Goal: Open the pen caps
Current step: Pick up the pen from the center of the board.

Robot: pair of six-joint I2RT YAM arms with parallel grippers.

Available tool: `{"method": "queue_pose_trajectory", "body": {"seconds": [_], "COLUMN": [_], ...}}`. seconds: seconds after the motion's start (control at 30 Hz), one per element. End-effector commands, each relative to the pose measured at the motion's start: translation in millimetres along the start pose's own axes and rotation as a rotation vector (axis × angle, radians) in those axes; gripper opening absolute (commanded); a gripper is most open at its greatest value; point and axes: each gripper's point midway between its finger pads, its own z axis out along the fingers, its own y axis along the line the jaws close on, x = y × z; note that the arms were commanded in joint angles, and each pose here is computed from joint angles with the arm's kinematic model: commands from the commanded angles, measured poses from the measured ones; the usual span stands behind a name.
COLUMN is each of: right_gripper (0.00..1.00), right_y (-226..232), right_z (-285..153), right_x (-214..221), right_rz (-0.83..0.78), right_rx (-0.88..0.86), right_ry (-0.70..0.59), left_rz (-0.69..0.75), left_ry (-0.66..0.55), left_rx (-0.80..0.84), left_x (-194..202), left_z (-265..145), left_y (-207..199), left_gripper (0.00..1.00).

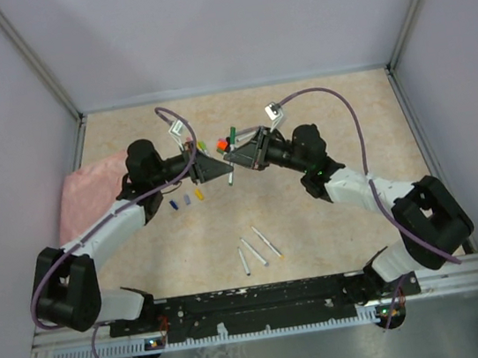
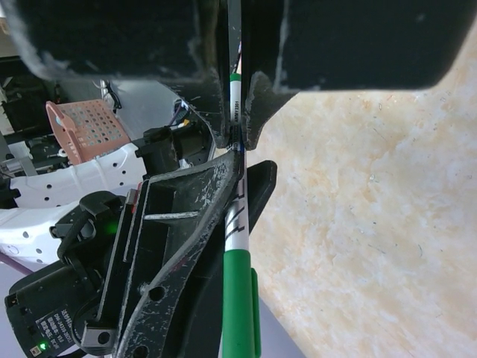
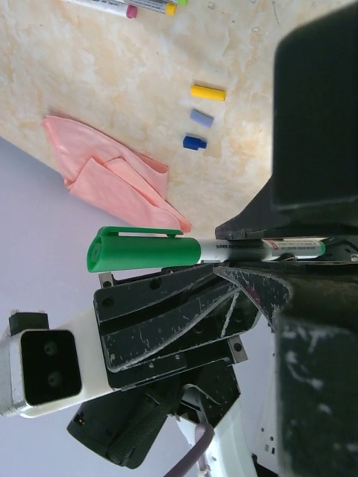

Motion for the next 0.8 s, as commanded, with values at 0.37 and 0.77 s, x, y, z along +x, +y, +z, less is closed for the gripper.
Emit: {"method": "queue_pose_trajectory", "body": {"seconds": [0.37,0.77], "right_gripper": [0.00,0.00], "right_y": [30.3,30.4], "right_z": [-4.9,-11.8], "right_x": [-23.2,-16.1], "right_rz": [-0.108,-0.126], "right_rx": [-0.066,-0.069], "right_ry": [-0.067,-0.046], "left_rz": [0.240,0.295], "left_ry": [-0.052,-0.196], "left_rx": [-0.086,-0.143], "left_x": [-18.5,-69.4], "left_z": [-16.5,-35.8], "left_y": [-12.0,-23.2], "left_gripper": [0.56,0.83]}}
